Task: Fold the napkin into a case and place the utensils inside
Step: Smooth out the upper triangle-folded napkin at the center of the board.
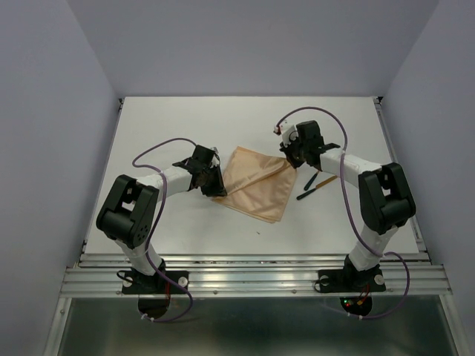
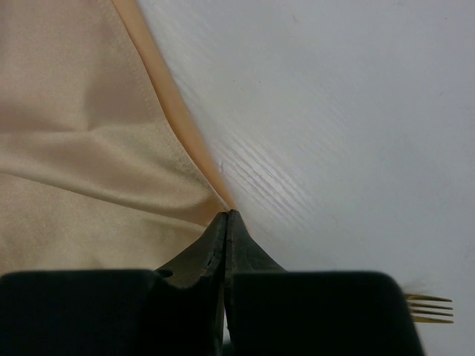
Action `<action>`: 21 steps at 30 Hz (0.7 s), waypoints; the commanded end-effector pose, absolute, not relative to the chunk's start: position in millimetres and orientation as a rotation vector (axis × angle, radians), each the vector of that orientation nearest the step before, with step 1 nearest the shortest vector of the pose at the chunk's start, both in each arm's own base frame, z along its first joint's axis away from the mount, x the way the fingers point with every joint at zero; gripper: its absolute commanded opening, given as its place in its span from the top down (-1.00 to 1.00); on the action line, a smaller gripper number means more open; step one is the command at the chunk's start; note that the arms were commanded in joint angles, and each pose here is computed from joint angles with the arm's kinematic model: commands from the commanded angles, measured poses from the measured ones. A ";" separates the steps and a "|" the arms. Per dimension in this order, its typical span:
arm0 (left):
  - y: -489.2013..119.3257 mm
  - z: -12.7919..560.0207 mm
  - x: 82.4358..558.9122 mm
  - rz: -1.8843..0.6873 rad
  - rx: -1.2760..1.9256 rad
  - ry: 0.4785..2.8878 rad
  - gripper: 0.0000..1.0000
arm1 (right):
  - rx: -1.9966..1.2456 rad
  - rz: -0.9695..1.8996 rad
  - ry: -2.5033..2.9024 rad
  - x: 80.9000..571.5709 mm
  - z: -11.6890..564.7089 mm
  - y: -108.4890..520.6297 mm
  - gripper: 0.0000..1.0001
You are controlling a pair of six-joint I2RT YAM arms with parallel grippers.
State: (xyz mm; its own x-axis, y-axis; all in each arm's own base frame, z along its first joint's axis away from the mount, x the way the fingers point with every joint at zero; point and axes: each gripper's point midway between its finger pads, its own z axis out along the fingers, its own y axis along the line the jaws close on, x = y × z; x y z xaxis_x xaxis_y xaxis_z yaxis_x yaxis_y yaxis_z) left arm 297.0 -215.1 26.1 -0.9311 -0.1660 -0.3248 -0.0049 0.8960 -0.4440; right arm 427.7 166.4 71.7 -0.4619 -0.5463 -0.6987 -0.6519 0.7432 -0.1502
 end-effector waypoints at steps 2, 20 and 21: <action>-213.2 30.9 295.9 -0.626 -0.096 2.680 0.46 | -0.879 0.141 2.117 429.6 87.1 161.1 0.99; -217.7 76.0 308.4 -0.661 -0.057 2.577 0.21 | -0.719 0.063 2.168 425.8 85.7 142.9 0.20; -217.3 79.3 309.9 -0.658 -0.061 2.568 0.21 | -0.628 0.065 2.189 429.1 88.9 137.6 0.19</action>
